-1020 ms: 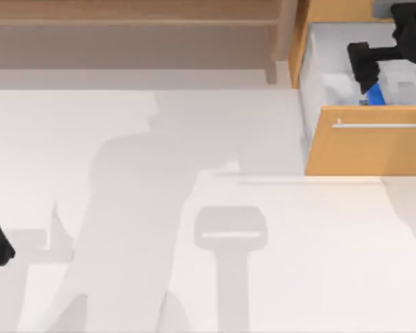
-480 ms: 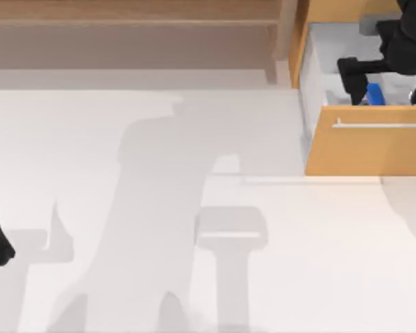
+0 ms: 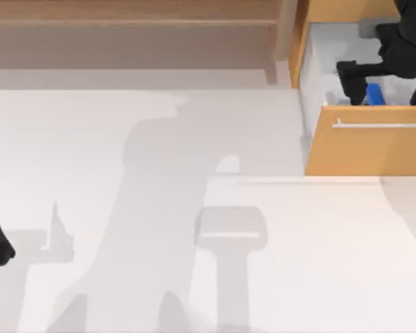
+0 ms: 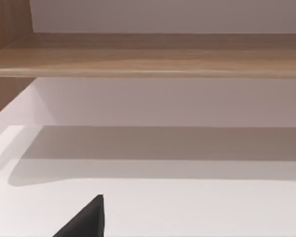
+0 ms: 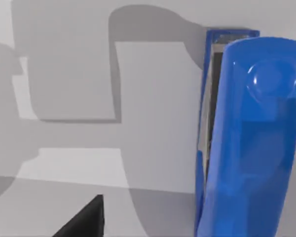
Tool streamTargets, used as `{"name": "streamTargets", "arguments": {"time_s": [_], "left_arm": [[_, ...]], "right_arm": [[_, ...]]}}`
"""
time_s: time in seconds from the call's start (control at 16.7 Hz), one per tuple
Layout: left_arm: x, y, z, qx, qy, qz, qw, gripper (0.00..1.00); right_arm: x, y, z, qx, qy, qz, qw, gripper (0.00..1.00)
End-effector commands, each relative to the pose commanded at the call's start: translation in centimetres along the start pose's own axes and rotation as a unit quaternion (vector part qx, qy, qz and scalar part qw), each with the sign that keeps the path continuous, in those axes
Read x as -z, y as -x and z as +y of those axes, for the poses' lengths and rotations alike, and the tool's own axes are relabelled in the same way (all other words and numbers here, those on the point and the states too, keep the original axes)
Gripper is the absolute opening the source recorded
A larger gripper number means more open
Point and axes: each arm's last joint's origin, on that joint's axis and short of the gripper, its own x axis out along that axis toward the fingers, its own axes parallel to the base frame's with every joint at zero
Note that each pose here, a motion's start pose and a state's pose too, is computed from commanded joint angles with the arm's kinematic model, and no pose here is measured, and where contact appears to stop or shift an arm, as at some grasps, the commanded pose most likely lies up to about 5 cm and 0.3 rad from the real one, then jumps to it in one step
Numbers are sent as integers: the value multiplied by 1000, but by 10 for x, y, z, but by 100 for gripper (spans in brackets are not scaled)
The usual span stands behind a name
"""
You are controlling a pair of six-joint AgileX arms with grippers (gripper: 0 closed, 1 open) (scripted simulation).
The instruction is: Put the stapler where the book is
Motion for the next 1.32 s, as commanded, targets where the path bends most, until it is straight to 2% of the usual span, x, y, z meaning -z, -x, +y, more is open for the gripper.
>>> {"name": "streamTargets", "arguments": {"time_s": [0.66, 1.14, 1.32], "left_arm": [[0, 0, 0, 0, 0, 0, 1000, 100], [0, 0, 0, 0, 0, 0, 1000, 100], [0, 0, 0, 0, 0, 0, 1000, 100]], "right_arm": [[2, -13, 2, 0, 0, -1, 1000, 100], [-2, -44, 1, 0, 0, -1, 1000, 100], [-2, -45, 1, 0, 0, 0, 1000, 100]]}}
